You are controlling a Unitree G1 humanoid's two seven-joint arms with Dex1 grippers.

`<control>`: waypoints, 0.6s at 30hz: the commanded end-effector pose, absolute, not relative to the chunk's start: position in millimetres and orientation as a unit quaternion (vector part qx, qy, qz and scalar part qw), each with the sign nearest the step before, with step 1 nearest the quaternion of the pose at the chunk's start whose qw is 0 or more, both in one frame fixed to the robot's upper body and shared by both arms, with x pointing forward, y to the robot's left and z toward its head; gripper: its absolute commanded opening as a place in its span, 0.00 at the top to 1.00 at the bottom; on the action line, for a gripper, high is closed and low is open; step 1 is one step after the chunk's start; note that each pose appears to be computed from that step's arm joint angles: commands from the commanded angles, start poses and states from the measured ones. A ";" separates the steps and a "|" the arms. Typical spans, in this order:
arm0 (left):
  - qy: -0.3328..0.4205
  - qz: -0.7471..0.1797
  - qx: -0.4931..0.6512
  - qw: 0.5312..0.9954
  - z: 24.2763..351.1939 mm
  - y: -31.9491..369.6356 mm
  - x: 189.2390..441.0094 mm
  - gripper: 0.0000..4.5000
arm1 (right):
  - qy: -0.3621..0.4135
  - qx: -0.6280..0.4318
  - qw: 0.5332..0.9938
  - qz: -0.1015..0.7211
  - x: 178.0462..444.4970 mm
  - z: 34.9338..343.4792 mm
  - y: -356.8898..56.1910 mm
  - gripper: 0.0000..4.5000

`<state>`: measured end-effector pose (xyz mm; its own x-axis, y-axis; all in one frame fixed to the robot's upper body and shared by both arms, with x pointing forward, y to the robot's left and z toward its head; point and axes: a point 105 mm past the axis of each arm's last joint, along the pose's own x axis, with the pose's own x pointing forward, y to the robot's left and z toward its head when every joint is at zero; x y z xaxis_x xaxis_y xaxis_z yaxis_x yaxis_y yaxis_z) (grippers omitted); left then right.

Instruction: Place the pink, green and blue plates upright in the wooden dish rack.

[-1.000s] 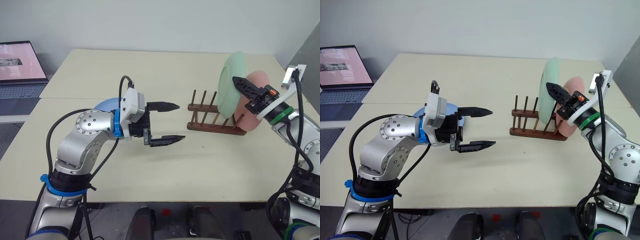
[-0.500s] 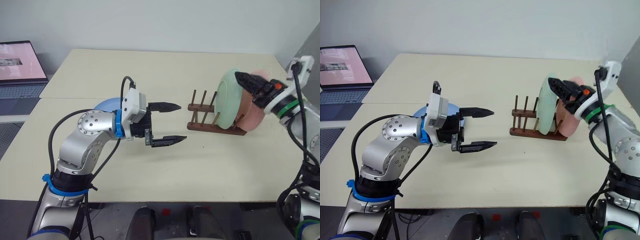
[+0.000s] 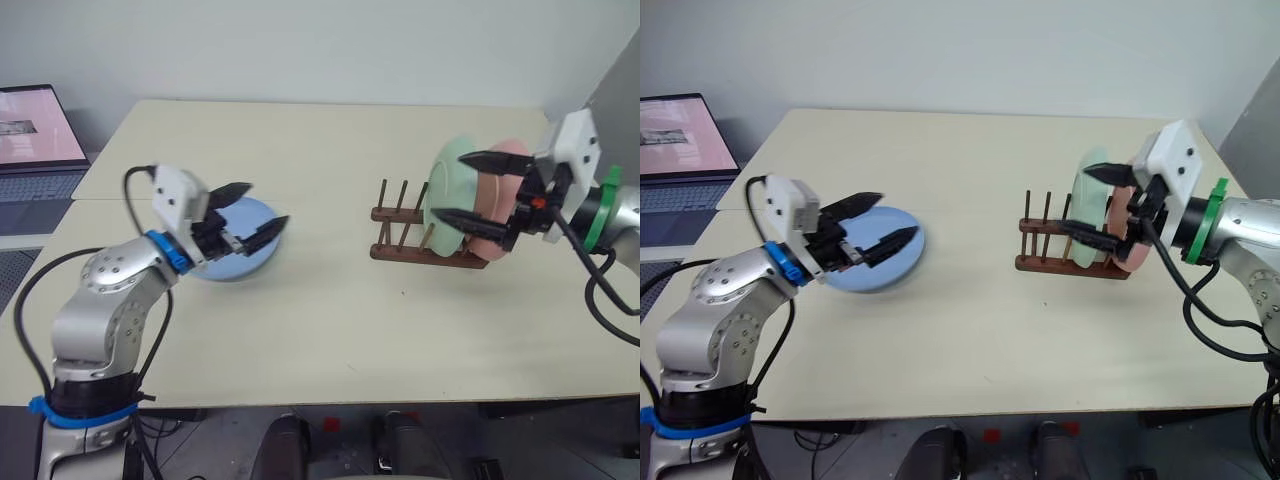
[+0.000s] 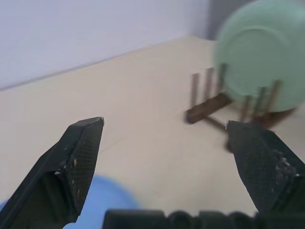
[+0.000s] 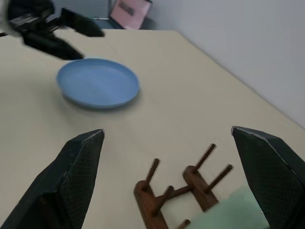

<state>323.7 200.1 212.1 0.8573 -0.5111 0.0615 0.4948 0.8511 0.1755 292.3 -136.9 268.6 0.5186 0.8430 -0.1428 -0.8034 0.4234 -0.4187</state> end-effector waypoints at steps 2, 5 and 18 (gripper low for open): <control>-0.024 -0.071 0.001 0.997 199.7 261.3 331.5 0.00 | -0.079 -0.235 0.814 0.526 290.9 280.7 -120.4 0.01; 0.030 -0.025 -0.061 0.997 174.4 274.1 333.7 0.00 | -0.080 -0.235 0.803 0.542 292.5 279.3 -112.9 0.01; 0.128 0.069 -0.197 0.970 125.9 282.3 350.4 0.00 | -0.061 -0.245 0.762 0.597 283.0 275.0 -101.5 0.01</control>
<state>349.3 278.4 120.7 0.9555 0.0623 -0.2883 -0.1667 0.9203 -0.3538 289.5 -102.3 266.5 0.3024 0.9325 -0.1976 -0.8874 0.1997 -0.4156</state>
